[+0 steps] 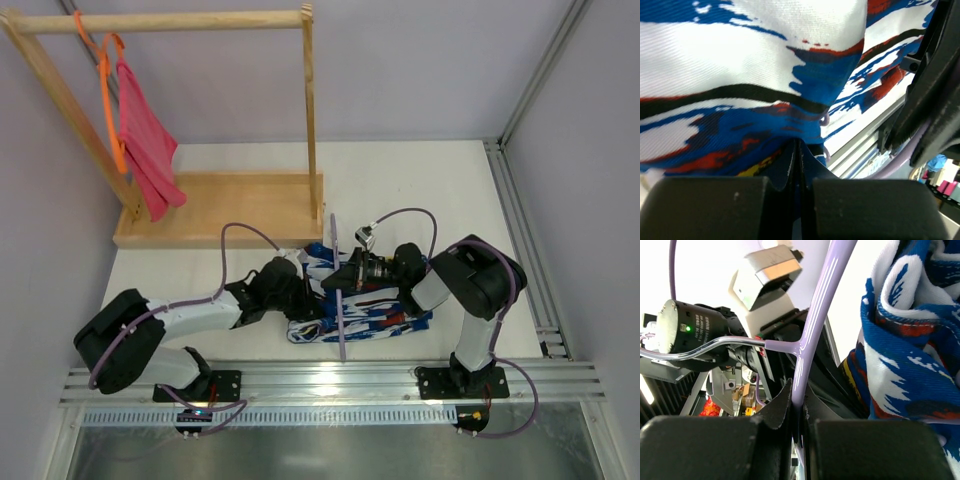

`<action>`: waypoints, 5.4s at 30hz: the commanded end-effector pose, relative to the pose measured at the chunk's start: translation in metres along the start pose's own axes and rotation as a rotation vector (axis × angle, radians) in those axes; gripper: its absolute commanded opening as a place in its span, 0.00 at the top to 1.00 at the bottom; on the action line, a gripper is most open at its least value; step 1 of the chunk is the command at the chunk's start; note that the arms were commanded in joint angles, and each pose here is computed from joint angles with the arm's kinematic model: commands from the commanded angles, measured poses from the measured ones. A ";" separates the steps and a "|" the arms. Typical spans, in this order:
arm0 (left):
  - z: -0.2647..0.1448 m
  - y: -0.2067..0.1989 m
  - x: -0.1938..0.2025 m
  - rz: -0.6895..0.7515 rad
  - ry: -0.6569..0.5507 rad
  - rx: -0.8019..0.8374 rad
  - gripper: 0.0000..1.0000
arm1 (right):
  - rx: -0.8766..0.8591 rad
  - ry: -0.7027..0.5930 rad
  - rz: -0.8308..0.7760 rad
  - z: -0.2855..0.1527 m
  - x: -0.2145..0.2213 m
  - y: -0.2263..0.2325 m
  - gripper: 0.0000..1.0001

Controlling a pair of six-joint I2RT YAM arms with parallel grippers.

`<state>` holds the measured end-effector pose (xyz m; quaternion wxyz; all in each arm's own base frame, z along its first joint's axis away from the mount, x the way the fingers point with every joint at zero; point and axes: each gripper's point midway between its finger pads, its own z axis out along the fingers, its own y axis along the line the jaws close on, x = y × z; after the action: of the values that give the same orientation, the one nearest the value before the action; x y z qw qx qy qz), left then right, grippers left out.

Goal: Place the trousers on the hanger
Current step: Place trousers on hanger

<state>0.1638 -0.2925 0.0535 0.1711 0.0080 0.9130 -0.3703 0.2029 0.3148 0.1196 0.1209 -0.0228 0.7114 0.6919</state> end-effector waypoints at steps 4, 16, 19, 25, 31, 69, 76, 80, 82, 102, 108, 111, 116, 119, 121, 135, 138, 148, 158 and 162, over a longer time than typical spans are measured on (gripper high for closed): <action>0.009 -0.021 -0.005 -0.018 -0.041 0.095 0.99 | -0.113 -0.015 -0.139 -0.005 0.007 0.027 0.96; -0.045 -0.053 -0.076 0.077 -0.291 0.104 0.56 | -0.112 -0.012 -0.141 -0.008 0.011 0.028 0.75; -0.048 -0.059 -0.081 0.109 -0.299 0.108 0.53 | -0.112 -0.012 -0.143 -0.009 0.011 0.028 0.72; -0.054 -0.060 -0.088 0.124 -0.331 0.104 0.49 | -0.115 -0.001 -0.143 -0.010 0.014 0.030 0.69; -0.053 -0.072 -0.099 0.169 -0.353 0.122 0.44 | -0.115 0.002 -0.140 -0.011 0.016 0.030 0.68; 0.001 -0.052 -0.125 0.149 -0.370 -0.056 0.48 | -0.103 0.003 -0.132 -0.011 0.016 0.024 0.63; -0.006 -0.043 -0.125 0.149 -0.386 -0.096 0.50 | -0.089 -0.016 -0.120 -0.018 0.016 0.022 0.61; -0.010 -0.044 -0.126 0.153 -0.395 -0.099 0.51 | -0.097 -0.019 -0.127 -0.021 0.014 0.027 0.61; -0.011 -0.045 -0.127 0.154 -0.397 -0.098 0.51 | -0.090 -0.024 -0.119 -0.024 0.013 0.025 0.60; -0.017 -0.051 -0.127 0.167 -0.390 -0.083 0.52 | -0.029 -0.138 -0.072 -0.054 -0.001 0.012 0.62; -0.020 -0.058 -0.126 0.176 -0.384 -0.056 0.48 | -0.003 -0.172 -0.041 -0.048 -0.014 -0.001 0.57; -0.020 -0.061 -0.124 0.177 -0.370 -0.042 0.47 | 0.003 -0.186 -0.035 -0.046 -0.019 -0.005 0.55; -0.021 -0.069 -0.122 0.185 -0.367 -0.018 0.45 | 0.007 -0.201 -0.032 -0.044 -0.024 -0.007 0.55; -0.021 -0.073 -0.121 0.199 -0.370 -0.008 0.44 | 0.008 -0.206 -0.031 -0.043 -0.026 -0.008 0.55; -0.021 -0.074 -0.118 0.207 -0.365 -0.004 0.43 | 0.009 -0.209 -0.026 -0.043 -0.026 -0.008 0.55; -0.018 -0.096 -0.109 0.200 -0.410 0.069 0.43 | 0.023 -0.271 0.008 -0.046 -0.029 -0.008 0.63; -0.018 -0.098 -0.106 0.207 -0.424 0.074 0.42 | 0.023 -0.282 0.007 -0.047 -0.029 -0.006 0.65; -0.015 -0.103 -0.098 0.233 -0.425 0.065 0.41 | 0.052 -0.284 0.018 -0.047 -0.029 -0.006 0.67; -0.018 -0.092 -0.096 0.249 -0.425 0.024 0.39 | 0.181 -0.271 -0.004 -0.046 -0.029 -0.020 0.67; -0.016 -0.088 -0.093 0.243 -0.425 0.025 0.40 | 0.203 -0.272 0.000 -0.043 -0.027 -0.023 0.67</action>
<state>0.2314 -0.3386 0.1462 0.3804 0.0421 0.8543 -0.3516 0.2208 0.2641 0.0991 0.1904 0.0976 0.7539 0.6212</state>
